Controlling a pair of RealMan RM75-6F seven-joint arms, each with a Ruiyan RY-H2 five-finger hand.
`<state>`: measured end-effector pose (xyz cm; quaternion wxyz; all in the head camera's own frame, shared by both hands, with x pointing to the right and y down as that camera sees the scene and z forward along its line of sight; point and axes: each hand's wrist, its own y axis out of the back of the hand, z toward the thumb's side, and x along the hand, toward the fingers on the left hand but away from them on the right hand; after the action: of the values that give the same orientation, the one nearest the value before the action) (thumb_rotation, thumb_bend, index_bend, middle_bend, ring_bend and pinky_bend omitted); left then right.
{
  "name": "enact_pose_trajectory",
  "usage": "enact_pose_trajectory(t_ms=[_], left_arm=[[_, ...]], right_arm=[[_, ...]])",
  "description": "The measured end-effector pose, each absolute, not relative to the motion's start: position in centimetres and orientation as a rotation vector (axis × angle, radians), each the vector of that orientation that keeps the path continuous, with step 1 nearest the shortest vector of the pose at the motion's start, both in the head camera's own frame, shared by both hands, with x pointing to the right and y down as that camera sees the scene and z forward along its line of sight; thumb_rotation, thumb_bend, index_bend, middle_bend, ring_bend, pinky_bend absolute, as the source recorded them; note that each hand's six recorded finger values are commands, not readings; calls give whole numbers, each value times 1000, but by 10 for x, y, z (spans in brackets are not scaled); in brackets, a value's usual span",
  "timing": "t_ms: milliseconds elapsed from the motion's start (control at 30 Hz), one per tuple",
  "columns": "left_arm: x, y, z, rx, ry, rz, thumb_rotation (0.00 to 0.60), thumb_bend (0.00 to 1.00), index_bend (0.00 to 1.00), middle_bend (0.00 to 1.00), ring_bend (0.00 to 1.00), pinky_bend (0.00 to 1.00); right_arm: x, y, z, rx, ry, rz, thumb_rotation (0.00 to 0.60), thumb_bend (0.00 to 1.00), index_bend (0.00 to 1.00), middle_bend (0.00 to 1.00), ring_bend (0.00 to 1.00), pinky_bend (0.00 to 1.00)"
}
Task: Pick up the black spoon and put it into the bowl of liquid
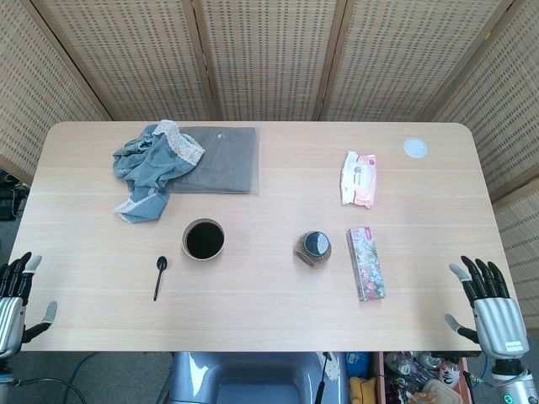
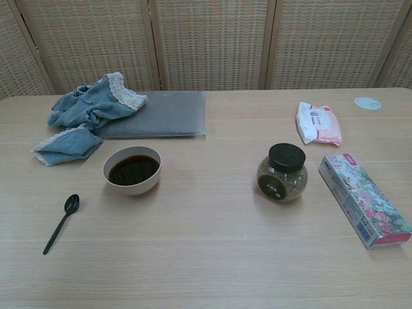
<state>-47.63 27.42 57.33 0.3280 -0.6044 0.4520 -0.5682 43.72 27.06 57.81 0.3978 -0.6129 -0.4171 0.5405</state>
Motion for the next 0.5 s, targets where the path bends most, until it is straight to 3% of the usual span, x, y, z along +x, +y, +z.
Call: enact_pose_trajectory(t_ms=[500], left_arm=[[-481, 274, 573, -1567, 1175, -1505, 600, 411, 0, 0, 0, 0]], right_arm=[[438, 272, 579, -1559, -1054, 1372, 600, 213, 171, 150, 0, 0]])
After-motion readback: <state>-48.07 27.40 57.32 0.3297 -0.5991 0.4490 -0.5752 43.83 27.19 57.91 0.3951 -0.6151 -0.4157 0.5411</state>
